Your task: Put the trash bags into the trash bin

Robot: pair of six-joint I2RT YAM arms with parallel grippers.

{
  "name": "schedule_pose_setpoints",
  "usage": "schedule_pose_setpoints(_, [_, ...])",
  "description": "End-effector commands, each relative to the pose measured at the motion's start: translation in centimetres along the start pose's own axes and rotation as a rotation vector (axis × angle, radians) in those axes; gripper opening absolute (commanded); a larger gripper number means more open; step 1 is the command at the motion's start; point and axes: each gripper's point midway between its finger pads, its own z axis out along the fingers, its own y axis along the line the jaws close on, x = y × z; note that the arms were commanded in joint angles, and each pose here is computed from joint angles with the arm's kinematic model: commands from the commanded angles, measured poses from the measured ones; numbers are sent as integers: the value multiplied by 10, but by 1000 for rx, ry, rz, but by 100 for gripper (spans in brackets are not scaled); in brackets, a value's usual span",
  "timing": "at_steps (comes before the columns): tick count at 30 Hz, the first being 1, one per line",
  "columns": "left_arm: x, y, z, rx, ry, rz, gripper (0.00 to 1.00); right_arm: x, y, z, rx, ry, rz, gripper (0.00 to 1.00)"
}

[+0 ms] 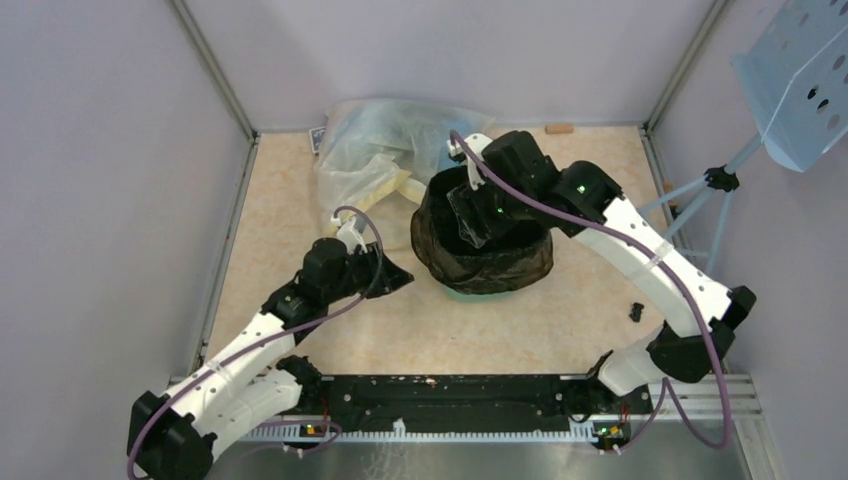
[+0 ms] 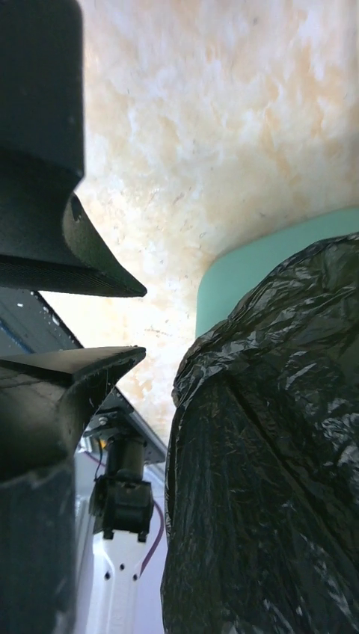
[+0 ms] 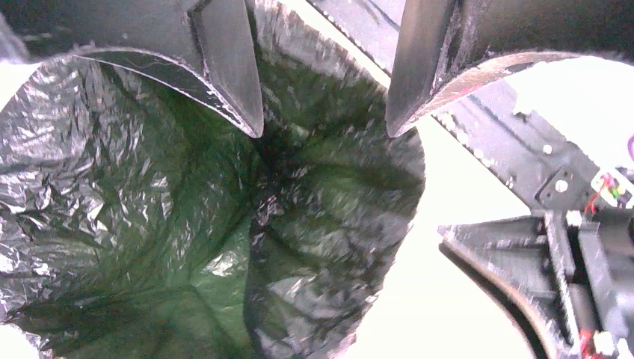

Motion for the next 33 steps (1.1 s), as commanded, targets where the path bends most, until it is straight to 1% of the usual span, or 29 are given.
schedule_pose_setpoints(1, [-28, 2, -18, -90, -108, 112, 37, -6, 16, -42, -40, -67, -71, 63])
schedule_pose_setpoints(4, [-34, 1, -26, -103, -141, 137, 38, 6, 36, -41, -101, -7, -142, 63])
schedule_pose_setpoints(7, [-37, 1, -30, -105, -166, 140, 39, 21, 47, -26, -107, 68, -208, 63])
schedule_pose_setpoints(10, [-39, 1, -31, -106, -176, 141, 40, 27, 52, -13, -107, 104, -228, 57])
schedule_pose_setpoints(14, [-40, 3, -33, -122, -179, 145, 41, 27, 55, -1, -110, 106, -230, 46])
schedule_pose_setpoints(18, [-42, 6, -37, -144, -197, 156, 41, 33, 57, 12, -112, 124, -236, 43])
schedule_pose_setpoints(19, [-43, 7, -38, -149, -204, 159, 42, 33, 56, 15, -107, 124, -236, 41])
schedule_pose_setpoints(20, [-45, 7, -39, -153, -211, 162, 42, 34, 55, 18, -98, 125, -237, 35])
schedule_pose_setpoints(22, [-46, 9, -40, -162, -220, 164, 42, 36, 52, 22, -81, 128, -239, 15])
schedule_pose_setpoints(23, [-46, 10, -41, -165, -224, 166, 43, 36, 50, 24, -66, 126, -240, 10])
schedule_pose_setpoints(24, [-47, 11, -41, -169, -228, 167, 43, 35, 46, 27, -41, 120, -241, 7])
schedule_pose_setpoints(27, [-48, 13, -41, -180, -236, 170, 45, 27, 28, 32, 54, 83, -234, 0])
schedule_pose_setpoints(31, [-48, 15, -41, -188, -242, 170, 46, 8, 4, 37, 80, 28, -159, 0])
schedule_pose_setpoints(33, [-48, 16, -41, -189, -242, 167, 46, -1, -4, 41, 68, 7, -172, 0])
